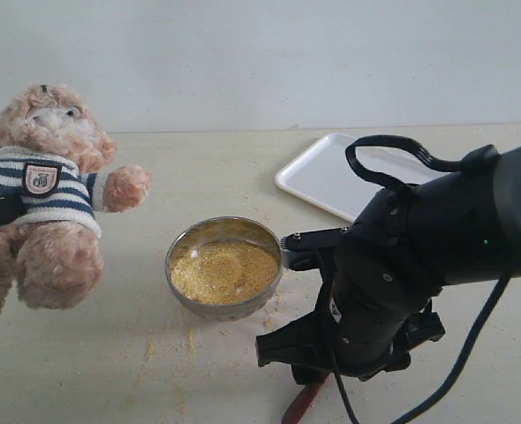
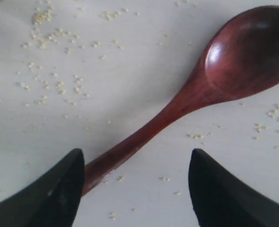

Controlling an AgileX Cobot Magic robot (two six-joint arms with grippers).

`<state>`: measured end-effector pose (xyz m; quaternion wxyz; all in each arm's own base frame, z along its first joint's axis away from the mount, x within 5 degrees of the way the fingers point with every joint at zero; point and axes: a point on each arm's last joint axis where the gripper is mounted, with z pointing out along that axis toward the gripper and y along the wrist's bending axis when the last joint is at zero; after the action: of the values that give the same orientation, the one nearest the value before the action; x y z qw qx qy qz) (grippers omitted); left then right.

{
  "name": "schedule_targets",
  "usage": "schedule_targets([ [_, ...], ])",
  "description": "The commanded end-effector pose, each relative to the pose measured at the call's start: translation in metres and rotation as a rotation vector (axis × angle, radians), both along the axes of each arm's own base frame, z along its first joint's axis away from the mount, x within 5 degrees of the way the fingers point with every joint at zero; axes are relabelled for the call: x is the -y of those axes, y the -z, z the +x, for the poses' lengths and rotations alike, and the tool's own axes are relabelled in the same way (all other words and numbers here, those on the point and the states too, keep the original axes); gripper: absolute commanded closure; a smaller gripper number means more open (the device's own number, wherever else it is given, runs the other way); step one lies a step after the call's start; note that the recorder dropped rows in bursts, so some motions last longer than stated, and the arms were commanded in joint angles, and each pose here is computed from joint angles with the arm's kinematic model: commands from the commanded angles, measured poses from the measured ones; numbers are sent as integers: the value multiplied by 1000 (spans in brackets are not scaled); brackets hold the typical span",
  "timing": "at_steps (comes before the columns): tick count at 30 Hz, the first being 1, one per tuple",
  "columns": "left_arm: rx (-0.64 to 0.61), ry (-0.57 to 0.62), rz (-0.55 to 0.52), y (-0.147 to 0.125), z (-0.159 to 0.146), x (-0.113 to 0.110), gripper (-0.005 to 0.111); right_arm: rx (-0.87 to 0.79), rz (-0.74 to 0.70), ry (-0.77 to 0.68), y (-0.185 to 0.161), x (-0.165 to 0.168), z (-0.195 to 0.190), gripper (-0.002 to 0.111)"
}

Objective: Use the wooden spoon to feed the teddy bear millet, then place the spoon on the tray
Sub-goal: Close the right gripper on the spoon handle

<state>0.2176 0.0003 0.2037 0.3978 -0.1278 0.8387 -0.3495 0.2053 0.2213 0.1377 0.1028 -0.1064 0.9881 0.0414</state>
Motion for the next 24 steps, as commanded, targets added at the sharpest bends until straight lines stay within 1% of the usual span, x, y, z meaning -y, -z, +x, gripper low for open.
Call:
schedule_targets([
  [1,22,3,-22,-4,2,0,102,-13,-65,-17,0,5,-1,46],
  [6,23,5,-24,-4,2,0,102,-23,-171,-55,0,14,-2,46],
  [7,25,8,-27,-4,1,1,102,-23,-173,-55,-1,14,-2,46],
  [9,25,9,-27,-4,1,1,102,-13,-130,-46,-1,11,-1,46],
  [12,25,9,-27,-4,1,1,102,22,16,-9,-3,-2,2,46],
  [15,26,11,-29,-4,1,1,102,42,107,26,-4,-9,4,46],
  [20,26,11,-29,-4,1,1,102,43,131,57,-4,-11,5,46],
  [24,28,15,-33,-4,1,1,102,30,85,42,-3,-7,3,46],
])
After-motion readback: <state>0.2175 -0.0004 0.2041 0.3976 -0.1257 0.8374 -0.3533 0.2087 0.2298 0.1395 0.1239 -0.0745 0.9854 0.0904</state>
